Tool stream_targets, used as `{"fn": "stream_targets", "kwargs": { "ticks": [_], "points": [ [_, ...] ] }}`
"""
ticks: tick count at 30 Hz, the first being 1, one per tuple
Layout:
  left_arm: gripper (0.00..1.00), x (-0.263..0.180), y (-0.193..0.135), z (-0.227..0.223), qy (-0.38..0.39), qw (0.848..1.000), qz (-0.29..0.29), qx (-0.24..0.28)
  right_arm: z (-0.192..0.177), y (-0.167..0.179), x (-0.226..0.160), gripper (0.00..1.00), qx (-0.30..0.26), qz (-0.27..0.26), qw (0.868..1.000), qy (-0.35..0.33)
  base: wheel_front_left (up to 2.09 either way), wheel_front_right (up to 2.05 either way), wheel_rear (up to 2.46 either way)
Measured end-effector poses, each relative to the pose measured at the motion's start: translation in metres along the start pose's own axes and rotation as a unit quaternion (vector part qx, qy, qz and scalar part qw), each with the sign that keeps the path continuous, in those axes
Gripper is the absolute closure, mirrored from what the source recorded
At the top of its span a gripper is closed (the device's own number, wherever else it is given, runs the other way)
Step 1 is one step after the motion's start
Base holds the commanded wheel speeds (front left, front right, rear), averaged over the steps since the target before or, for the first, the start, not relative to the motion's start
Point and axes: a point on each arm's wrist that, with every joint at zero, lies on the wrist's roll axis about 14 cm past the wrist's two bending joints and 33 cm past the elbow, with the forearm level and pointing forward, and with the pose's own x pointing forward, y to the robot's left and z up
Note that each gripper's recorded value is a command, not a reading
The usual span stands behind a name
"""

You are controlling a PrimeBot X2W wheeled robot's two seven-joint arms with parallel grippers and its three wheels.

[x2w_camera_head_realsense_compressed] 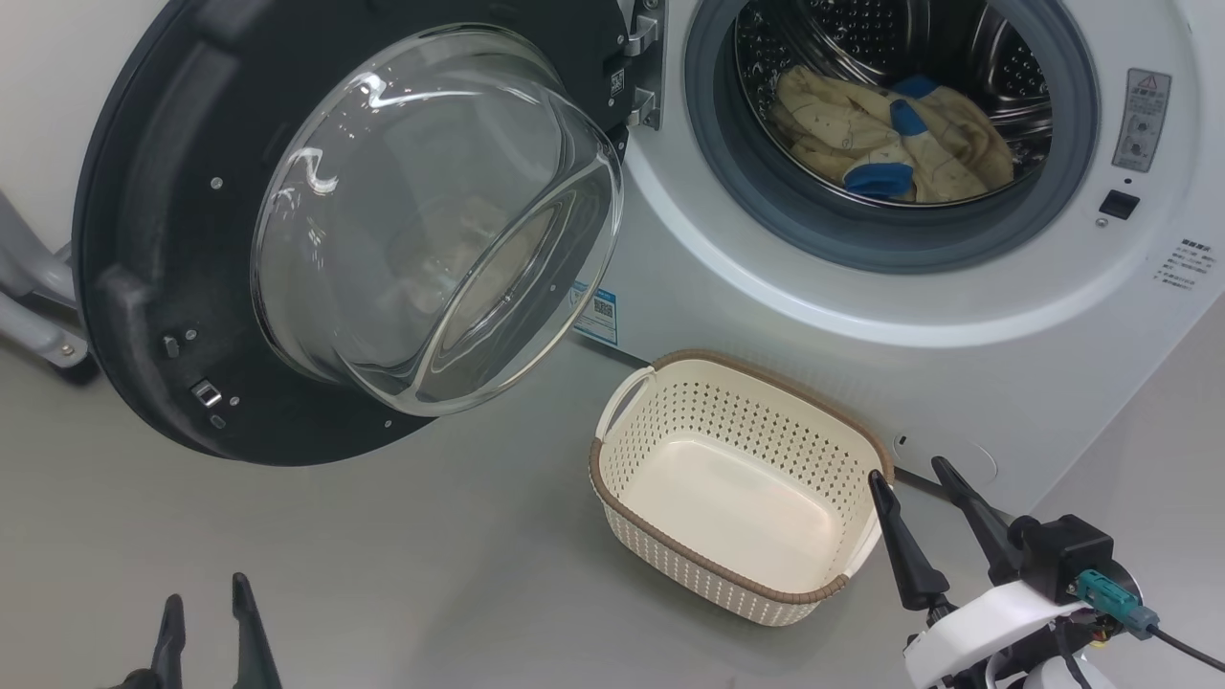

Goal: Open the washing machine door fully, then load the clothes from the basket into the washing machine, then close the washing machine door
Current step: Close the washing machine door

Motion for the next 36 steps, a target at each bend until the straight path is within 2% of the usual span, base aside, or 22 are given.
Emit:
{"fn": "stream_targets", "kwargs": {
  "ticks": [1, 2, 6, 8, 9, 12, 15, 21, 23, 25, 27, 31, 34, 36],
  "points": [
    [0.91, 0.0, 0.0, 0.001, -0.001, 1.0, 0.0, 0.0, 0.0, -0.001, 0.0, 0.0, 0.001, 0.0, 1.0, 0.0, 0.0, 0.0, 0.0],
    [1.0, 0.0, 0.0, 0.001, -0.002, 1.0, 0.0, -0.001, 0.0, -0.001, 0.0, 0.0, 0.001, -0.001, 1.0, 0.001, 0.0, 0.0, 0.0],
    [1.0, 0.001, 0.003, 0.004, -0.005, 1.0, 0.007, -0.02, -0.001, -0.001, 0.0, 0.0, 0.001, -0.001, 1.0, 0.002, 0.0, 0.0, 0.0],
    [1.0, 0.003, 0.015, 0.015, -0.02, 0.996, 0.032, -0.079, -0.002, -0.002, 0.0, 0.0, 0.001, -0.002, 1.0, 0.003, 0.0, 0.0, 0.0],
    [1.0, 0.004, 0.023, 0.02, -0.027, 0.99, 0.05, -0.133, -0.002, -0.002, 0.0, 0.0, 0.001, -0.002, 1.0, 0.003, 0.0, 0.0, 0.0],
    [1.0, 0.006, 0.056, 0.038, -0.06, 0.958, 0.104, -0.262, -0.001, -0.003, 0.0, 0.0, 0.003, -0.004, 1.0, 0.002, 0.0, 0.0, 0.0],
    [1.0, 0.009, 0.08, 0.058, -0.104, 0.926, 0.129, -0.338, -0.002, -0.003, 0.001, 0.0, 0.005, -0.005, 1.0, 0.002, 0.0, 0.0, 0.0],
    [1.0, 0.021, 0.103, 0.095, -0.191, 0.851, 0.108, -0.478, -0.006, -0.003, 0.002, 0.0, 0.009, -0.002, 1.0, 0.008, 0.0, 0.0, 0.0],
    [1.0, 0.024, 0.108, 0.1, -0.205, 0.833, 0.101, -0.504, -0.008, -0.002, 0.003, 0.0, 0.011, 0.0, 1.0, 0.01, 0.0, 0.0, 0.0],
    [1.0, 0.029, 0.114, 0.101, -0.203, 0.828, 0.1, -0.513, -0.01, -0.002, 0.003, 0.0, 0.013, 0.001, 1.0, 0.013, 0.0, 0.0, 0.0],
    [1.0, 0.037, 0.12, 0.106, -0.195, 0.831, 0.093, -0.513, -0.012, -0.005, 0.003, 0.0, 0.014, -0.002, 1.0, 0.015, 0.0, 0.0, 0.0],
    [1.0, 0.061, 0.121, 0.126, -0.181, 0.82, 0.055, -0.541, -0.017, -0.015, 0.002, 0.0, 0.014, -0.01, 1.0, 0.022, 0.0, 0.0, 0.0],
    [1.0, 0.077, 0.118, 0.134, -0.162, 0.826, 0.042, -0.538, -0.027, -0.022, -0.003, 0.0, 0.014, -0.015, 0.999, 0.036, 0.0, 0.0, 0.0],
    [1.0, 0.085, 0.119, 0.141, -0.162, 0.819, 0.035, -0.55, -0.032, -0.03, -0.006, 0.0, 0.015, -0.024, 0.999, 0.044, 0.0, 0.0, 0.0]
  ]
}}
